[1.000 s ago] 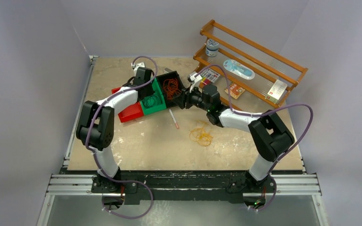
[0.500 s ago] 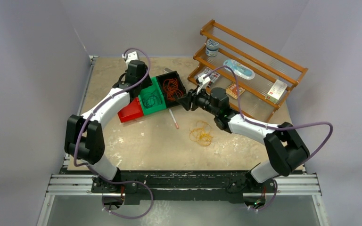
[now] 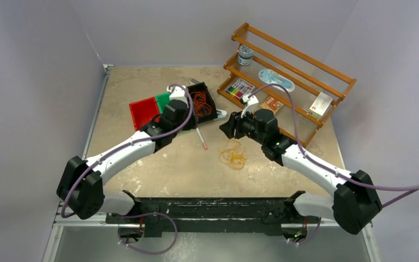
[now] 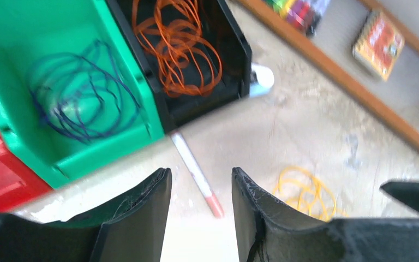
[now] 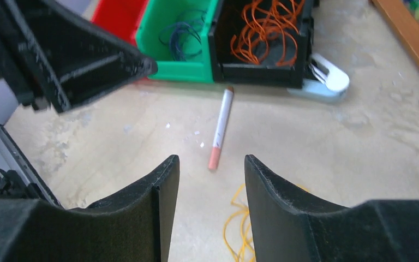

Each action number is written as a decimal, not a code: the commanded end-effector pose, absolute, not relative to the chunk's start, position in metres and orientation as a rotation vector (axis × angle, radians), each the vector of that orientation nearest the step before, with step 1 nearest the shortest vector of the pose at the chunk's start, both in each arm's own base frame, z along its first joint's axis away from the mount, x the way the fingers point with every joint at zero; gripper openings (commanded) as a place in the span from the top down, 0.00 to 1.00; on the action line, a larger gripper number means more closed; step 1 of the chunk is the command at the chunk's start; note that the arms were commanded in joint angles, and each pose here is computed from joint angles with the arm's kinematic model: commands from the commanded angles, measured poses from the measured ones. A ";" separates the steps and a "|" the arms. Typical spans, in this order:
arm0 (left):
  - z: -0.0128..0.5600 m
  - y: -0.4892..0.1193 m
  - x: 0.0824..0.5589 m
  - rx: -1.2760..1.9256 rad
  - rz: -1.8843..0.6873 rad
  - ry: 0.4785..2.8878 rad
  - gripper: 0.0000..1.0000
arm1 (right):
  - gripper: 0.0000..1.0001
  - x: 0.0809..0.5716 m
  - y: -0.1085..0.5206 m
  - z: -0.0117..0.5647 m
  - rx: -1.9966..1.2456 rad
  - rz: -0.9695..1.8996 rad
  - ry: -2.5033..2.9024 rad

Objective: Untangle the cables

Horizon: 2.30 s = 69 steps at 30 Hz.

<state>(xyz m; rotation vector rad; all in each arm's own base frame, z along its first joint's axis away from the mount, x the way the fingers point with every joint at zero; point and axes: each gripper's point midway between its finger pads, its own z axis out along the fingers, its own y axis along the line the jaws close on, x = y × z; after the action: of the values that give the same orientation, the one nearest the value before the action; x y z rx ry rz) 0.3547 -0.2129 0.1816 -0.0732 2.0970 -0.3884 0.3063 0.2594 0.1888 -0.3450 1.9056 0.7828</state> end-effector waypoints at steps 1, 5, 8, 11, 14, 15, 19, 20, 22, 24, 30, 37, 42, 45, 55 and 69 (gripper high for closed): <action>0.180 -0.245 0.331 -0.002 -0.481 2.047 0.56 | 0.50 0.283 0.234 0.154 -0.300 0.688 2.127; 0.164 -0.266 0.314 0.043 -0.532 2.066 0.56 | 0.50 0.272 0.218 0.127 -0.279 0.600 2.271; 0.157 -0.278 0.310 0.067 -0.577 2.066 0.56 | 0.51 0.272 0.210 0.119 -0.238 0.546 2.317; 0.149 -0.296 0.310 0.129 -0.634 2.061 0.56 | 0.51 0.273 0.204 0.116 -0.184 0.507 2.337; 0.140 -0.313 0.312 0.197 -0.680 2.077 0.55 | 0.51 0.272 0.202 0.107 -0.155 0.500 2.360; 0.136 -0.319 0.312 0.218 -0.692 2.083 0.55 | 0.51 0.272 0.202 0.104 -0.149 0.499 2.369; 0.116 -0.331 0.315 0.273 -0.696 2.120 0.52 | 0.51 0.274 0.200 0.092 -0.110 0.498 2.381; 0.111 -0.333 0.316 0.281 -0.692 2.128 0.51 | 0.51 0.275 0.200 0.091 -0.100 0.498 2.378; 0.106 -0.337 0.318 0.287 -0.696 2.130 0.50 | 0.51 0.276 0.198 0.087 -0.079 0.497 2.372; 0.100 -0.341 0.320 0.292 -0.706 2.135 0.49 | 0.51 0.277 0.197 0.086 -0.066 0.503 2.366; 0.083 -0.351 0.324 0.300 -0.720 2.156 0.48 | 0.52 0.276 0.197 0.085 -0.056 0.518 2.357; 0.068 -0.357 0.315 0.348 -0.761 2.199 0.50 | 0.52 0.275 0.196 0.085 -0.057 0.515 2.352; 0.062 -0.354 0.305 0.374 -0.770 2.227 0.55 | 0.52 0.275 0.196 0.085 -0.055 0.521 2.352; 0.055 -0.351 0.301 0.379 -0.759 2.251 0.63 | 0.52 0.275 0.196 0.086 -0.051 0.525 2.347; 0.062 -0.353 0.310 0.376 -0.716 2.256 0.93 | 0.49 0.275 0.200 0.091 -0.040 0.597 2.260; 0.143 -0.355 0.312 0.420 -0.711 2.161 1.00 | 0.38 0.307 0.229 0.104 0.023 0.762 2.069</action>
<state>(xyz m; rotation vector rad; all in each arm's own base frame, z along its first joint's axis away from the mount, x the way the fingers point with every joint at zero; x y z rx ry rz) 0.3081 -0.3463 0.0924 0.3984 2.2656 -0.6690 0.2858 0.2147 0.0876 -0.0190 2.1725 0.6897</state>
